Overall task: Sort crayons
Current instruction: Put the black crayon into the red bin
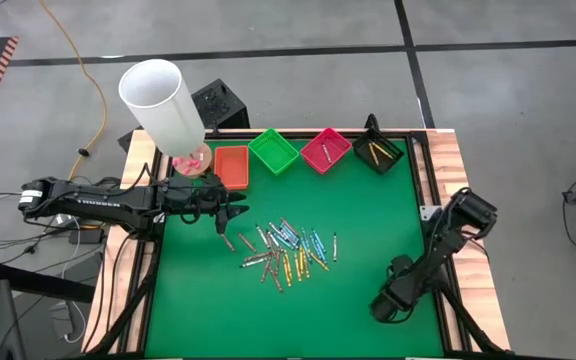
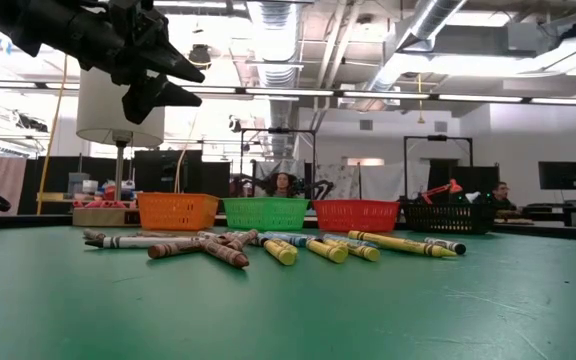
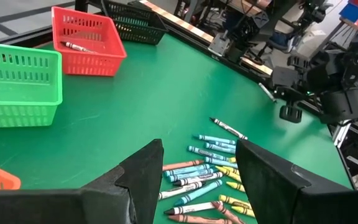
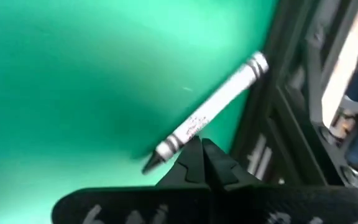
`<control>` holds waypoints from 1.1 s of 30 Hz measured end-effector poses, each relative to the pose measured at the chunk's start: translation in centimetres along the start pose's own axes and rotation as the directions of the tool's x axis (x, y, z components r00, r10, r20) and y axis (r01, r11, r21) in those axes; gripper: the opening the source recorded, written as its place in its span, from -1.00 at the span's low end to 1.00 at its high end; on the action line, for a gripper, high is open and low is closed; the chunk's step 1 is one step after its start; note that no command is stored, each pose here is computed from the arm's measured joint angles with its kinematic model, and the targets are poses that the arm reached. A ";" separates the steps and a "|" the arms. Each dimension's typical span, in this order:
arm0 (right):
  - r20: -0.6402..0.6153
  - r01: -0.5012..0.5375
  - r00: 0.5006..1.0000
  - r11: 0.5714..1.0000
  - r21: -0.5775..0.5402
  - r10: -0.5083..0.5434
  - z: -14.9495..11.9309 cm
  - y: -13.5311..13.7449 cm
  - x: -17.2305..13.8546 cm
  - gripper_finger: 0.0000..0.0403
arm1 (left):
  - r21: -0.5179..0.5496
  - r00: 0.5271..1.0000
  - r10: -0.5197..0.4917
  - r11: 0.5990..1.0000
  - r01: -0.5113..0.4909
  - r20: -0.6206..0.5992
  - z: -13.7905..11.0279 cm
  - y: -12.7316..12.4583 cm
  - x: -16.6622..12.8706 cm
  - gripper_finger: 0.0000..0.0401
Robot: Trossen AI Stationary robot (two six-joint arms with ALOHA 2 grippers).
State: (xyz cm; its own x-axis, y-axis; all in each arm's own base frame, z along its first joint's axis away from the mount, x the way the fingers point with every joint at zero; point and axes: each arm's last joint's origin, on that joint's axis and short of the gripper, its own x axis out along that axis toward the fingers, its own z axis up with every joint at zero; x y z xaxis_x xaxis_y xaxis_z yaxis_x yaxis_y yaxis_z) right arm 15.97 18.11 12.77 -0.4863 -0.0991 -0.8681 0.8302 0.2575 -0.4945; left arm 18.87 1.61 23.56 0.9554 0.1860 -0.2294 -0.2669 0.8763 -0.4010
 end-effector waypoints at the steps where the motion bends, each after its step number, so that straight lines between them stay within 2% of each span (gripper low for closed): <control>1: 0.014 -0.010 1.000 1.000 -0.008 0.010 0.1 0.1 -0.4 -1.00 | 0.000 1.000 0.002 1.000 -0.002 0.001 0.0 0.0 0.0 -0.04; 6: 0.132 -0.086 0.987 0.995 -0.058 0.093 1.3 1.1 -2.5 -1.00 | 0.001 1.000 0.002 1.000 -0.002 0.001 0.0 0.0 0.0 -0.04; 11: 0.271 -0.143 0.942 0.966 -0.217 0.200 2.6 2.2 -4.5 -1.00 | 0.010 1.000 0.002 1.000 -0.002 0.000 0.0 0.0 0.0 -0.04; 15: 0.323 -0.073 0.926 0.931 -0.358 0.197 3.1 2.2 -5.5 -0.95 | 0.012 1.000 0.002 1.000 -0.002 0.000 0.0 0.0 0.0 -0.04; 20: 0.306 0.053 0.945 0.872 -0.486 0.113 3.5 0.4 -5.4 -0.61 | 0.012 1.000 0.002 1.000 -0.002 0.000 0.0 0.0 0.0 -0.04; 26: 0.322 0.104 0.945 0.870 -0.482 0.065 4.8 -2.8 -5.0 -0.12 | 0.012 1.000 0.002 1.000 -0.002 0.000 0.0 0.0 0.0 -0.04; 29: 0.322 0.117 0.946 0.894 -0.433 0.032 5.5 -4.0 -3.8 0.00 | 0.012 1.000 0.002 1.000 -0.002 0.000 0.0 0.0 0.0 -0.04; 33: 0.249 0.092 0.968 0.877 -0.471 0.032 5.8 -4.4 -2.1 0.01 | 0.012 1.000 0.002 1.000 -0.002 -0.001 0.0 0.0 0.0 -0.04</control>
State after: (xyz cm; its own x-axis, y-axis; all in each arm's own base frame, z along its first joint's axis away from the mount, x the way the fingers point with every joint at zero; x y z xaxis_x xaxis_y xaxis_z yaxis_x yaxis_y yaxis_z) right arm 14.95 11.61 16.55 -0.3761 -0.3272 -0.8669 0.5553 0.6694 -0.4936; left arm 18.87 1.61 23.54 0.9546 0.1878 -0.2312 -0.2677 0.8811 -0.3897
